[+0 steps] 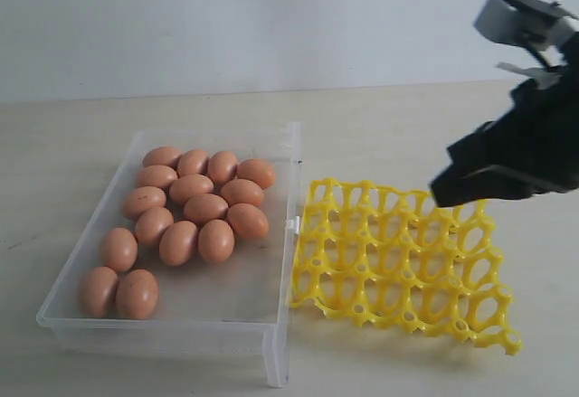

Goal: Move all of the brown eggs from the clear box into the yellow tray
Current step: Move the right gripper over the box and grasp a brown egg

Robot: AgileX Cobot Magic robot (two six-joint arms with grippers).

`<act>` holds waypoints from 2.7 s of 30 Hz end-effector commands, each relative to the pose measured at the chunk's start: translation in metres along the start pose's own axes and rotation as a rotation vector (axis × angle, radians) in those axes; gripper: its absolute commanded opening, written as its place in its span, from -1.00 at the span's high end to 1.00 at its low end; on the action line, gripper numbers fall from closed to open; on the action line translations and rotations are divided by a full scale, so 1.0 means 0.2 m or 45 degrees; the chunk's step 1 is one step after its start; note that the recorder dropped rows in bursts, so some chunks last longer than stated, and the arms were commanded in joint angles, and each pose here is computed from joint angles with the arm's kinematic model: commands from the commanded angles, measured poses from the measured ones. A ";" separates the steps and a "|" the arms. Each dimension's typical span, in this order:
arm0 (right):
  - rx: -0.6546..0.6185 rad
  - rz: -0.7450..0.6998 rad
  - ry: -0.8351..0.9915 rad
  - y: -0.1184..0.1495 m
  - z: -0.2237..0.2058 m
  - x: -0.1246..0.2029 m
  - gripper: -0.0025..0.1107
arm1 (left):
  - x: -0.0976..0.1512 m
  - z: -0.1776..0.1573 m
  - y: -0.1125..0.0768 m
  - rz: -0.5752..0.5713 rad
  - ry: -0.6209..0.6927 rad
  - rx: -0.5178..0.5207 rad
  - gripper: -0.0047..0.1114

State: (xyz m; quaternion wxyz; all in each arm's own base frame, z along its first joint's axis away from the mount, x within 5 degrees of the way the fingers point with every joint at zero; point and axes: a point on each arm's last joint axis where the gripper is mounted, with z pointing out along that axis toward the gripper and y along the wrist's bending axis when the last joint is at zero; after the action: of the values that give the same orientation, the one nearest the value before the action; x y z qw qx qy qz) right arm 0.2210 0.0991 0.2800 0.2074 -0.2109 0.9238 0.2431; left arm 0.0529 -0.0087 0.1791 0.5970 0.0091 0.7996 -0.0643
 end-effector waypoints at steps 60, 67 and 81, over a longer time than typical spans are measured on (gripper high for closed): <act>0.497 -0.635 0.391 0.35 1.36 -0.65 0.02 | -0.01 0.00 0.00 0.000 -0.017 0.000 0.92; 0.462 -0.580 0.434 0.34 1.36 -0.63 0.03 | -0.01 0.00 0.00 0.000 -0.017 0.000 0.92; 0.389 -0.485 0.582 0.37 1.37 -0.56 0.03 | -0.01 0.00 0.00 0.000 -0.017 0.000 0.92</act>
State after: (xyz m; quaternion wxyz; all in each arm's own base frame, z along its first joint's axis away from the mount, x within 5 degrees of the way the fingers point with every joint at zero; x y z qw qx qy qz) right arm 0.3555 0.3350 0.1430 0.0714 -0.3974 0.9149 0.0004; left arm 0.0529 -0.0087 0.1791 0.5970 0.0091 0.7996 -0.0643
